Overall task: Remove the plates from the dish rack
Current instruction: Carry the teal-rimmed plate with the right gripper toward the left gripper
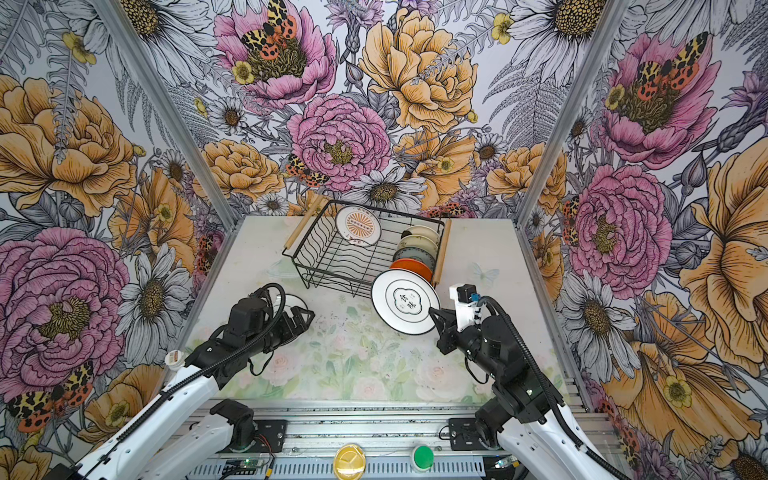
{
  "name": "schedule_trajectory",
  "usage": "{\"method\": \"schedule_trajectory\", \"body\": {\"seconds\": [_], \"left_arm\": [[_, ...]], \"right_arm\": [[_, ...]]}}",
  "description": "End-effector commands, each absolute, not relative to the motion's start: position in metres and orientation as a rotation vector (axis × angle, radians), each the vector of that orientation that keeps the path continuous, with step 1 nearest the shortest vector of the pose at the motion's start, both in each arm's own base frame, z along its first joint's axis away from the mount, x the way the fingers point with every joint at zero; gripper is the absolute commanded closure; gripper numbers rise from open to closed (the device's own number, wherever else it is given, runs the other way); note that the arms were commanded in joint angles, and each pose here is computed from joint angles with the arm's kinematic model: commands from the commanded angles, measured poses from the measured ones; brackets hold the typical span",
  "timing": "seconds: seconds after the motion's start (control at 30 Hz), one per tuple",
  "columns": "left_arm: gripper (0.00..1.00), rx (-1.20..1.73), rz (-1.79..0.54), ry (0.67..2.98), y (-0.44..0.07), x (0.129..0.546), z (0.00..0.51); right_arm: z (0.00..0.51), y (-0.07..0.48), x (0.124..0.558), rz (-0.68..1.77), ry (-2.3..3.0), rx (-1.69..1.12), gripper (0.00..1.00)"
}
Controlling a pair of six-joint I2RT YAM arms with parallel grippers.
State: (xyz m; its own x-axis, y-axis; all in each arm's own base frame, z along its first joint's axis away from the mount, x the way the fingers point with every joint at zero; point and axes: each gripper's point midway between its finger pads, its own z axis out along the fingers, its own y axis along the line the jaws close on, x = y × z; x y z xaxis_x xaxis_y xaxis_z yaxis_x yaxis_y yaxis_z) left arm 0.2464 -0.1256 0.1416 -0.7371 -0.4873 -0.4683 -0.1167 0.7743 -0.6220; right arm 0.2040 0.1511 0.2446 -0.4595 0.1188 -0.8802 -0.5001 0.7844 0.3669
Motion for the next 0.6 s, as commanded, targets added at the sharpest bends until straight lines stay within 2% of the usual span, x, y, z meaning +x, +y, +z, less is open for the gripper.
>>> {"method": "schedule_trajectory", "body": {"seconds": [0.0,0.23,0.57], "left_arm": [[0.01,-0.448,-0.794,2.252,-0.132,0.254,0.149],[0.05,-0.364,-0.875,2.242,-0.154,0.248,0.150],[0.10,-0.251,-0.969,2.266,-0.179,0.236,0.133]], "right_arm": [[0.234,0.167,0.200,0.961,2.028,-0.118,1.00],[0.188,0.181,0.207,1.021,2.244,0.091,1.00],[0.166,0.229,0.202,1.143,2.409,0.079,1.00]]}}
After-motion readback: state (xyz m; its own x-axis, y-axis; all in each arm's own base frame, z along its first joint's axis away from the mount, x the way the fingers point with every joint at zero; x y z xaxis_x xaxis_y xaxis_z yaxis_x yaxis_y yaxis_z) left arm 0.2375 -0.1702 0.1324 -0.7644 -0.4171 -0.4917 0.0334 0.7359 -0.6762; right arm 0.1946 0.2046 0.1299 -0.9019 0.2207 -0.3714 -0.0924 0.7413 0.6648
